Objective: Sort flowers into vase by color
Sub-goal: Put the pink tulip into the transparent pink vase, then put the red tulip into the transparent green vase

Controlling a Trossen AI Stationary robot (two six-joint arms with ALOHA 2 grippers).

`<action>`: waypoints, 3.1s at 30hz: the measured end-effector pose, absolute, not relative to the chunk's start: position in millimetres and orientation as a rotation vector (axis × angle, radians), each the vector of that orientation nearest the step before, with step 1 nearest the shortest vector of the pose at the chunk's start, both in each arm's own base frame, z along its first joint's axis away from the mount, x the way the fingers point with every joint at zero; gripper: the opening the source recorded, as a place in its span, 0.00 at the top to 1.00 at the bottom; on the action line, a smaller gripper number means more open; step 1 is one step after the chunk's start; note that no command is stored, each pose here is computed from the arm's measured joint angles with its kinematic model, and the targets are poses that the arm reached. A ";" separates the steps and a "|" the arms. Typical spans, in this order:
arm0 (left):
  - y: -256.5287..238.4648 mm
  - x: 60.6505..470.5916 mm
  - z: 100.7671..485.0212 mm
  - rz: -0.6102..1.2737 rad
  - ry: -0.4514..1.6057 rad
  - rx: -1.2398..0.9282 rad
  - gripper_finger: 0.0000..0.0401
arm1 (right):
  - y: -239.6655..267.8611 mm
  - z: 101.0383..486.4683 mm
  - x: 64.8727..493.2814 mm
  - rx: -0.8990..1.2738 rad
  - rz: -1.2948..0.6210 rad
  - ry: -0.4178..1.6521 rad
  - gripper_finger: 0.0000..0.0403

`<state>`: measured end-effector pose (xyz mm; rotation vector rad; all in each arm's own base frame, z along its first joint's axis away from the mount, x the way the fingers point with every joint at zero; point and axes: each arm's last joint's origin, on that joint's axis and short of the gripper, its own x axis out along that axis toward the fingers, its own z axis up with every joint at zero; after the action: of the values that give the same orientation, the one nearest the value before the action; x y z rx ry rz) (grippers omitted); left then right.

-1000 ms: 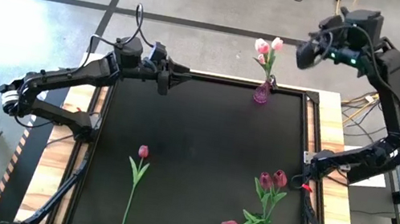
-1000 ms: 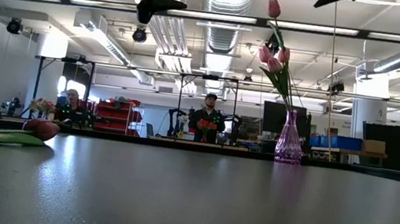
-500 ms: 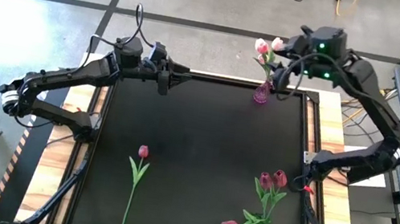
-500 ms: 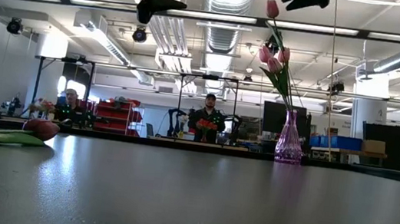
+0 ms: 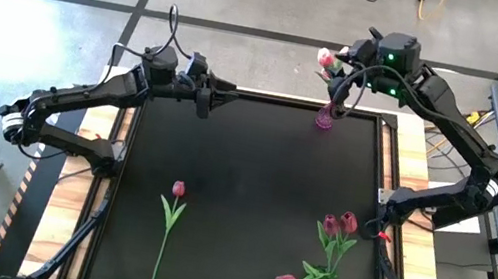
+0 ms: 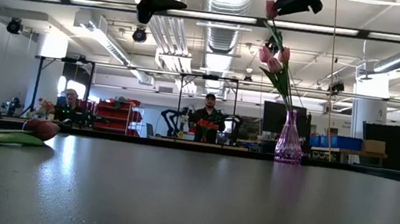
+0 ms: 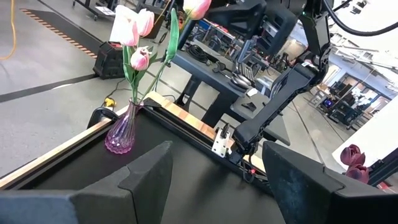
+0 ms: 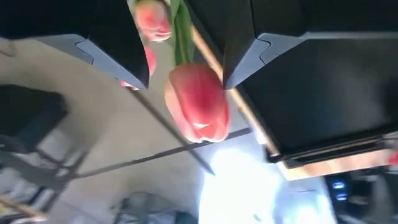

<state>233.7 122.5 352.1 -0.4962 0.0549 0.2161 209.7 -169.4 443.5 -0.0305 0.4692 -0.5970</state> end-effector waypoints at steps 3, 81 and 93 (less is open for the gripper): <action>122.5 233.7 352.3 0.216 0.055 -0.496 0.42 | -170.9 445.1 209.1 -0.041 -0.656 0.465 0.48; 124.7 234.4 350.7 0.269 0.055 -0.468 0.42 | -191.0 435.6 188.5 -0.015 -0.763 0.658 0.44; 115.0 240.3 334.0 0.426 0.185 -0.485 0.53 | -151.8 474.1 149.1 -0.019 -0.749 0.703 0.54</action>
<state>240.3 115.0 334.0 -0.4852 0.1853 0.4256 149.1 -151.8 474.1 -0.0192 0.7032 -0.7487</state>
